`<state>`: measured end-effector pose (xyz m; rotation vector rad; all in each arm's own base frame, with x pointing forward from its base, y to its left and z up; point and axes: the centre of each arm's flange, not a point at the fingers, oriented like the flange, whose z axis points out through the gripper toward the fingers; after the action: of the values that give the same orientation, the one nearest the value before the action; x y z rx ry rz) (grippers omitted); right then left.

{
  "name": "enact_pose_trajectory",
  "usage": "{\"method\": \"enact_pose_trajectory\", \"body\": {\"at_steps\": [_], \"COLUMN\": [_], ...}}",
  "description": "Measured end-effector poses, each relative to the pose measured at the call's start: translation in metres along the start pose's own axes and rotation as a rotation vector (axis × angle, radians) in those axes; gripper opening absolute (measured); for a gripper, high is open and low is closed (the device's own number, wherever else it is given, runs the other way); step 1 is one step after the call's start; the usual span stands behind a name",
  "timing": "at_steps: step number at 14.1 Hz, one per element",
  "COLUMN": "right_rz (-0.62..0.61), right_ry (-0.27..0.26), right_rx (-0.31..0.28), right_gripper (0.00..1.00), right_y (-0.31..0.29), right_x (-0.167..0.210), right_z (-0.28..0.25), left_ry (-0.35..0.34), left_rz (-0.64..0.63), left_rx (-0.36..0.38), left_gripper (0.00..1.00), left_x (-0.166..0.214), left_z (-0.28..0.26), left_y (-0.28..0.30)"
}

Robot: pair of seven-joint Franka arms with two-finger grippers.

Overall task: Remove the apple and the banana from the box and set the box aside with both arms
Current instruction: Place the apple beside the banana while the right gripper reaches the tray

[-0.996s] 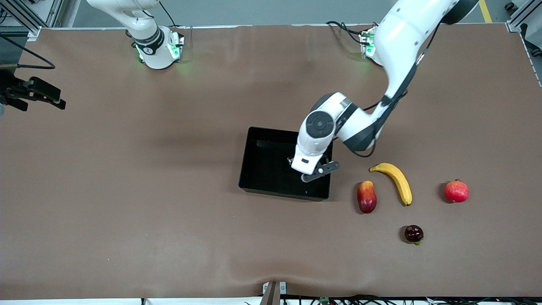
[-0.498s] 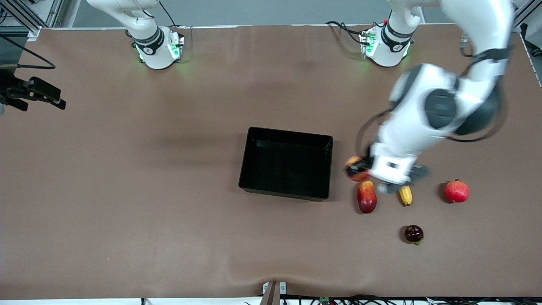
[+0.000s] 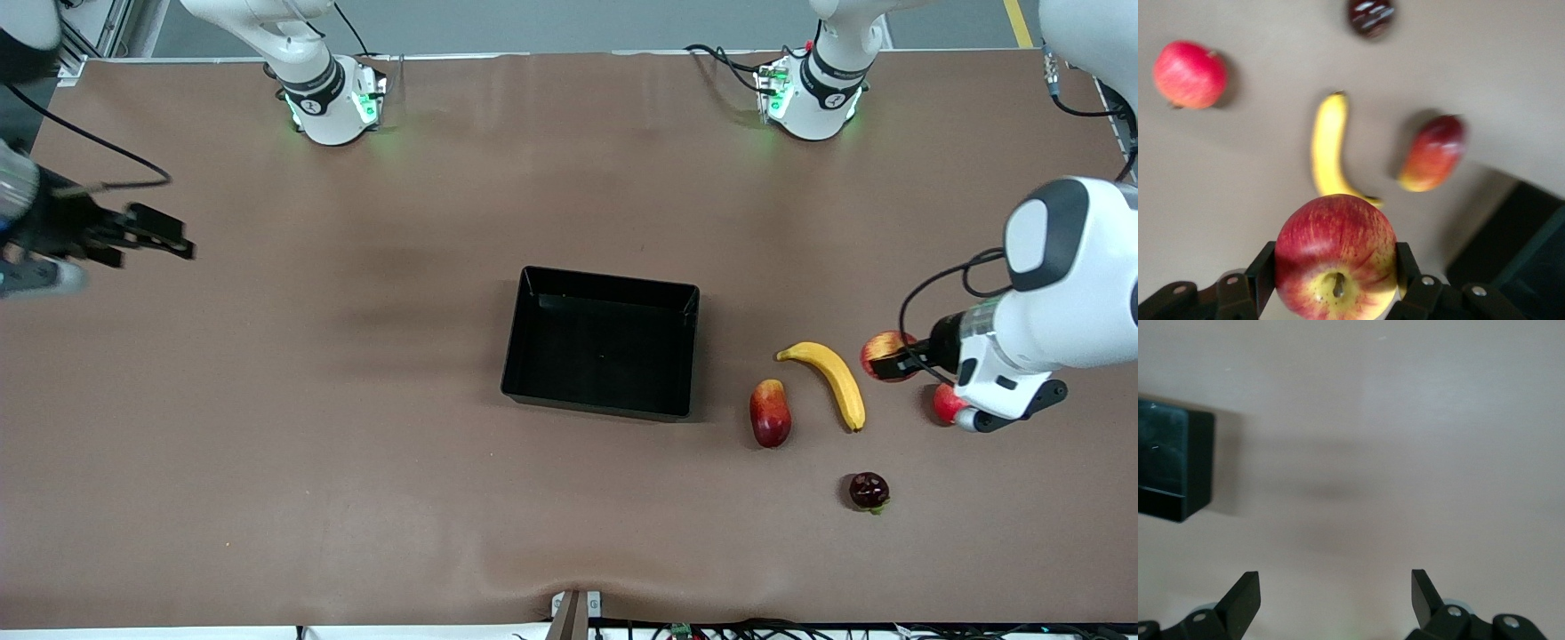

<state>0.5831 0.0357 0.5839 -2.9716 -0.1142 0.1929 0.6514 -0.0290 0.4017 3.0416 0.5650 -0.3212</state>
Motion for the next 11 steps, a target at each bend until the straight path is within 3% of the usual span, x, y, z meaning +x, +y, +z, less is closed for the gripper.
{"method": "enact_pose_trajectory", "body": {"at_steps": [3, 7, 11], "right_rz": [-0.005, -0.094, -0.110], "right_ry": [-0.012, 0.008, -0.061], "right_rx": [0.085, 0.028, 0.007], "right_gripper": [1.00, 1.00, 1.00], "right_y": [-0.009, -0.075, -0.105], "right_x": [0.031, 0.065, 0.083], "right_z": [0.039, 0.096, 0.158], "left_ry": [0.003, 0.074, 0.104], "left_rz": [-0.002, 0.076, 0.152], "left_rx": [0.061, 0.079, 0.136], "left_gripper": [0.74, 0.74, 0.74], "left_x": [0.009, 0.018, 0.034], "left_z": [0.059, 0.118, 0.170], "left_y": [-0.035, -0.058, -0.069]}}
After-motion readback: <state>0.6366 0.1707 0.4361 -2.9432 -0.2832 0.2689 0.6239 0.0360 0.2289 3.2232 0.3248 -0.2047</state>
